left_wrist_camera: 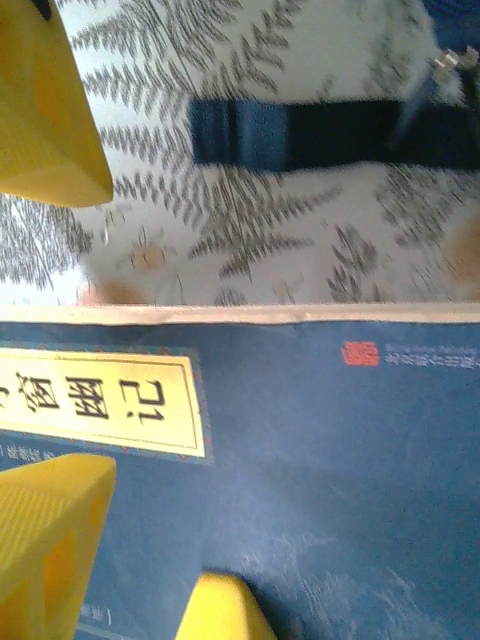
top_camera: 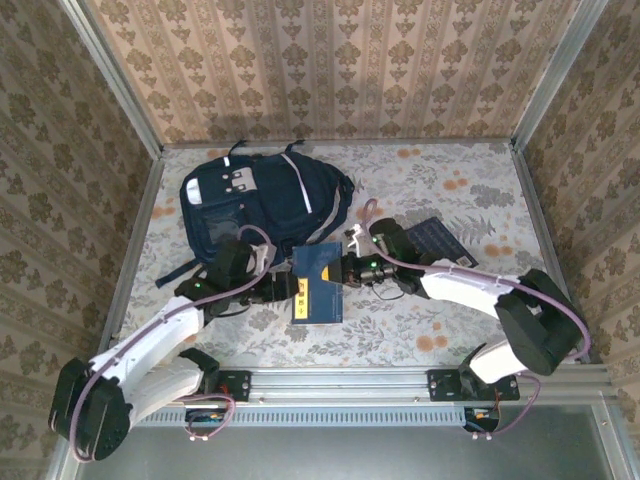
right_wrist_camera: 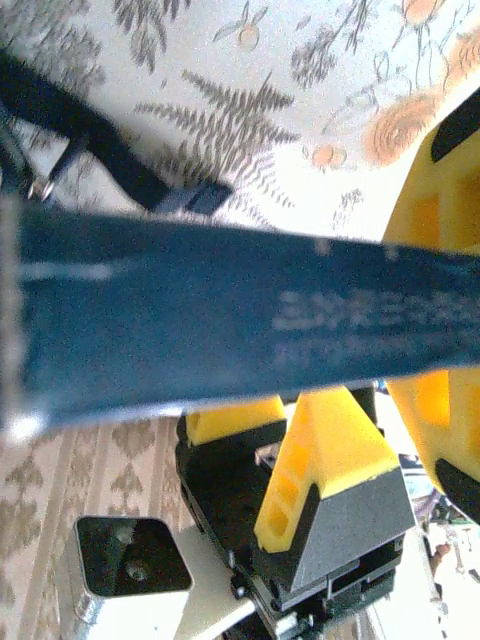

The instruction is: Pack the student bag

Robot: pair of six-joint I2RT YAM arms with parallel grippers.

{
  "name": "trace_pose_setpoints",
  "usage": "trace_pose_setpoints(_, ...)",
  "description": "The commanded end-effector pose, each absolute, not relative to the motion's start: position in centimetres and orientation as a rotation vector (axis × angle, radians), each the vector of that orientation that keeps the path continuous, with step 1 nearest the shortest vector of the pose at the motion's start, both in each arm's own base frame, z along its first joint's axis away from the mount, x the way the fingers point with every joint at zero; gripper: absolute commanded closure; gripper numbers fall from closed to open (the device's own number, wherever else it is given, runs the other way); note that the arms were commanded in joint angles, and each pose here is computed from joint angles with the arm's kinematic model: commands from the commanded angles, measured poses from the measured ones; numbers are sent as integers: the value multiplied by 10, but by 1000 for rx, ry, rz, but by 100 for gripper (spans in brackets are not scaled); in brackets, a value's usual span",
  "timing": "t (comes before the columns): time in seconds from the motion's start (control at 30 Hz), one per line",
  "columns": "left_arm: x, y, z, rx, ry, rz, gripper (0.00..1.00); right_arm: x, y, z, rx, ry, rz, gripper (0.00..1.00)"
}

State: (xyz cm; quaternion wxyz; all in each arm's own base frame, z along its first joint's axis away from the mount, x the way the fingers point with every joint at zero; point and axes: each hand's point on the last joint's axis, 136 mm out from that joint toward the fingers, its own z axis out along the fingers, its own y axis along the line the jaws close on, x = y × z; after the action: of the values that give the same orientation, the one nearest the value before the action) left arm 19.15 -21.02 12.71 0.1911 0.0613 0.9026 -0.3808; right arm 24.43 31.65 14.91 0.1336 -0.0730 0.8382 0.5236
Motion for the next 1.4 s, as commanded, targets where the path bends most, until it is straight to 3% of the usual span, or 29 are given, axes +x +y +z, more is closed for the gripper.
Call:
trace_pose_setpoints(0.0, 190, -216, 170, 268, 2415, -1169, 28, 235, 320, 219, -406, 2213, 1634, 100)
trace_pose_setpoints(0.2, 186, -229, 213, 354, 2281, -1387, 17, 223, 320, 269, -500, 2069, 1751, 100)
trace_pose_setpoints(0.6, 168, -247, 276, 518, 2014, -1669, 23, 221, 312, 296, -492, 1974, 1839, 100)
trace_pose_setpoints(0.93, 145, -252, 309, 656, 1845, -1770, 44, 231, 299, 282, -454, 2015, 1790, 100)
trace_pose_setpoints(1.13, 142, -255, 307, 683, 1847, -1791, 62, 227, 296, 285, -489, 2006, 1813, 100)
trace_pose_setpoints(1.37, 144, -259, 305, 700, 1853, -1806, 75, 214, 296, 295, -577, 1970, 1869, 100)
